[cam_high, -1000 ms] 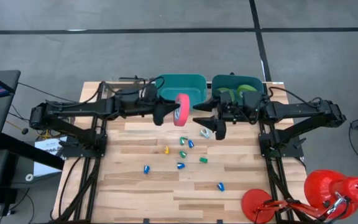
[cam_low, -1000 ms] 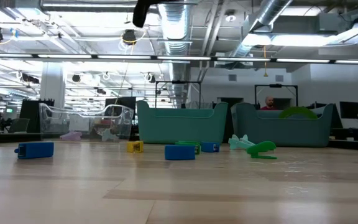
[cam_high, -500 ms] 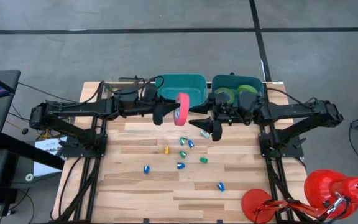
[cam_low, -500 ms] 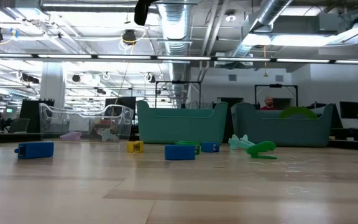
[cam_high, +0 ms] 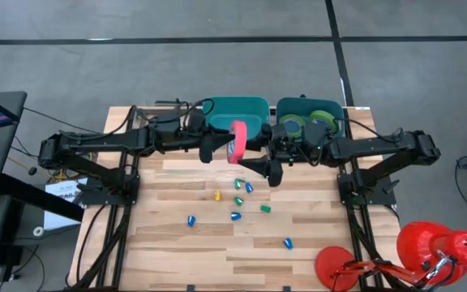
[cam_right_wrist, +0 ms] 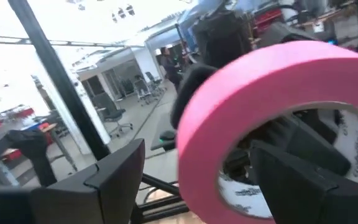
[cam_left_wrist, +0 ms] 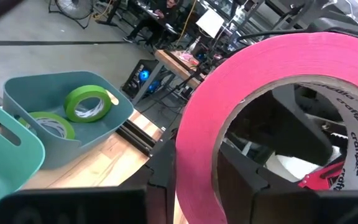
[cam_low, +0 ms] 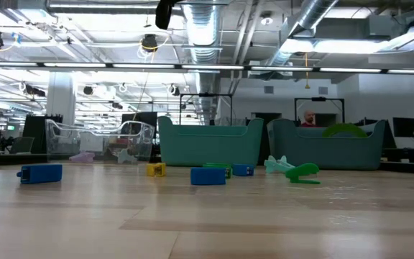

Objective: Pick and place Stapler, Stapler remover, tape
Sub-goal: Put the pink tape into the blue bin

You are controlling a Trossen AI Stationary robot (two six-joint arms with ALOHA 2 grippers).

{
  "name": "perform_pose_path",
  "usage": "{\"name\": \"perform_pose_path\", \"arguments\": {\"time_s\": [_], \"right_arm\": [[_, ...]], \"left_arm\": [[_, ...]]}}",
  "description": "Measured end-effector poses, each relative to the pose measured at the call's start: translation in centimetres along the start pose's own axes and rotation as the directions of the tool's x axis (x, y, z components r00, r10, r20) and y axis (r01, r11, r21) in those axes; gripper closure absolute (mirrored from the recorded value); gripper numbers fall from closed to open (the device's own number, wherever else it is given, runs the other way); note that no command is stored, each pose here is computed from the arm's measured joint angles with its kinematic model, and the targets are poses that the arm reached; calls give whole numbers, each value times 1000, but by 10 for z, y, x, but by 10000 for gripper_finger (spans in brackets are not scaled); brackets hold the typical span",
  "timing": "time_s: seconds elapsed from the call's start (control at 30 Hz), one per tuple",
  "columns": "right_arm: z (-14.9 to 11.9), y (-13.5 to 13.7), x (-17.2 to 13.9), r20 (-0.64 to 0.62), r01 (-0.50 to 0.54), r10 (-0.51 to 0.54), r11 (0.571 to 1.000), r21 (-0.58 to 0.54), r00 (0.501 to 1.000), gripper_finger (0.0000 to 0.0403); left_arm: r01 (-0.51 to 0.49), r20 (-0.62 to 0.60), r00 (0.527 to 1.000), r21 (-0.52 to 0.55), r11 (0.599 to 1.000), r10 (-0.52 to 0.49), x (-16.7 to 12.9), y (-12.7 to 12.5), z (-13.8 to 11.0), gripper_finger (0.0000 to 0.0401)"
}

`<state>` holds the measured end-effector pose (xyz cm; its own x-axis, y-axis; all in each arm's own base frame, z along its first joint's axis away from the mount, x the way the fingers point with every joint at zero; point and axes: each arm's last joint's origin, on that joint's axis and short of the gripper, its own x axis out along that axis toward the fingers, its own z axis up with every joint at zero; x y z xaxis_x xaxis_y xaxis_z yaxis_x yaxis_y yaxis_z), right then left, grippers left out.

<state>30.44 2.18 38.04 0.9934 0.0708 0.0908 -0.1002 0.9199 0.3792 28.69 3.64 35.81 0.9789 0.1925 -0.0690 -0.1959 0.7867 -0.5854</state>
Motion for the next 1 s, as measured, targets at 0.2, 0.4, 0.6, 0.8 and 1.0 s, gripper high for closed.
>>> {"name": "perform_pose_path", "arguments": {"time_s": [0.2, 0.4, 0.6, 0.8, 1.0], "right_arm": [[2, 2, 0, 10, -36, 36, 999, 19, 999, 121], [3, 2, 0, 30, -45, 44, 999, 21, 999, 121], [4, 2, 0, 32, -45, 44, 999, 20, 999, 121], [-4, -1, 12, 47, -47, 46, 999, 20, 998, 121], [-9, -3, 19, 55, -52, 51, 998, 24, 997, 121]], "left_arm": [[3, 2, 1000, 0, 1000, -3, 0, 0, 0, 324], [3, 2, 1000, 0, 1000, -3, 0, 0, 0, 324], [3, 2, 1000, 0, 1000, -3, 0, 0, 0, 324], [4, 3, 1000, 0, 1000, -4, 0, 0, 0, 324], [4, 2, 1000, 0, 1000, -4, 0, 0, 0, 324]]}}
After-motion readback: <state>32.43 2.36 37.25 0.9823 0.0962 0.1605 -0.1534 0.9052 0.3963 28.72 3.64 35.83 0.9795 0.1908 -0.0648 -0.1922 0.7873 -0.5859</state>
